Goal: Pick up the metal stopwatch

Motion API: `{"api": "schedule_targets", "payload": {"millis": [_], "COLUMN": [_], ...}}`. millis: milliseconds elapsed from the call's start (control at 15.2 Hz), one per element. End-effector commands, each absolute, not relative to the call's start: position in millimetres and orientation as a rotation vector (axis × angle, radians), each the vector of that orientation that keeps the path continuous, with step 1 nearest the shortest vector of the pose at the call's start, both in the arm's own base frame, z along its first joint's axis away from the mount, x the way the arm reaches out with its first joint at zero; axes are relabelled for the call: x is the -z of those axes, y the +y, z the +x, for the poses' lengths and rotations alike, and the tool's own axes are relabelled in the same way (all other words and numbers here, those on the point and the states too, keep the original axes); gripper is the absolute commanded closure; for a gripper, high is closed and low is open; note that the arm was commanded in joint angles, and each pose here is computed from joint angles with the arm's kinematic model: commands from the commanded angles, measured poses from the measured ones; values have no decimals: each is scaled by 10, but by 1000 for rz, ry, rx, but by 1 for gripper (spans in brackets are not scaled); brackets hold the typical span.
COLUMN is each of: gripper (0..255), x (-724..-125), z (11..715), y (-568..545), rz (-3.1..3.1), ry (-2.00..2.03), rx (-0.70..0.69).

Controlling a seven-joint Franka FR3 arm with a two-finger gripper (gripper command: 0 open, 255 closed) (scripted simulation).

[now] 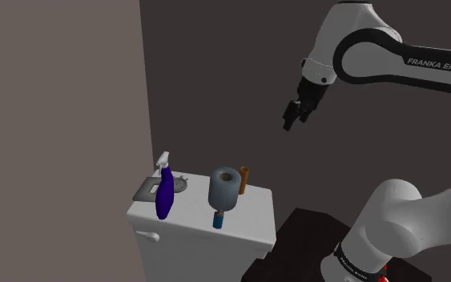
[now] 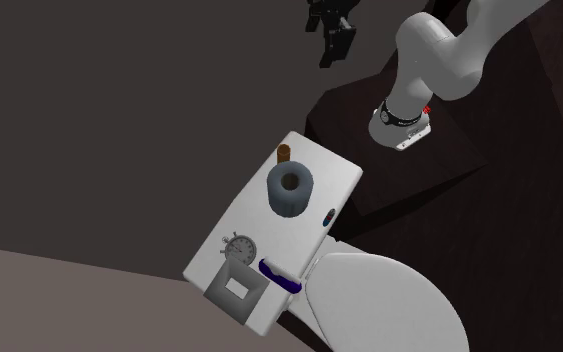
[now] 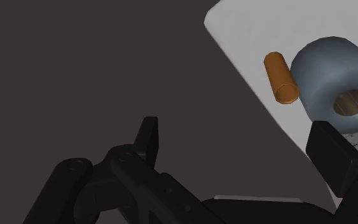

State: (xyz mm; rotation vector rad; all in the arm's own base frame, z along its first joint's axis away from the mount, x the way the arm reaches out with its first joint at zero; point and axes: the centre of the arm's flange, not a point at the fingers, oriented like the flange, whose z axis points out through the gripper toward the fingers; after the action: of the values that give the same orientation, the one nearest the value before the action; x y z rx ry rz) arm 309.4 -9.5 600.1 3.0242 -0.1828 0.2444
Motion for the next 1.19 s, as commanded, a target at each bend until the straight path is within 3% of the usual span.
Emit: {"api": "schedule_targets", "payload": {"millis": [0, 1122], "gripper": [0, 0], "x": [-6001, -4798], "z": [3094, 4728], "y": [-95, 1030], "rz": [3024, 3021], "ry": [-183, -462], "rx": [-244, -109]}}
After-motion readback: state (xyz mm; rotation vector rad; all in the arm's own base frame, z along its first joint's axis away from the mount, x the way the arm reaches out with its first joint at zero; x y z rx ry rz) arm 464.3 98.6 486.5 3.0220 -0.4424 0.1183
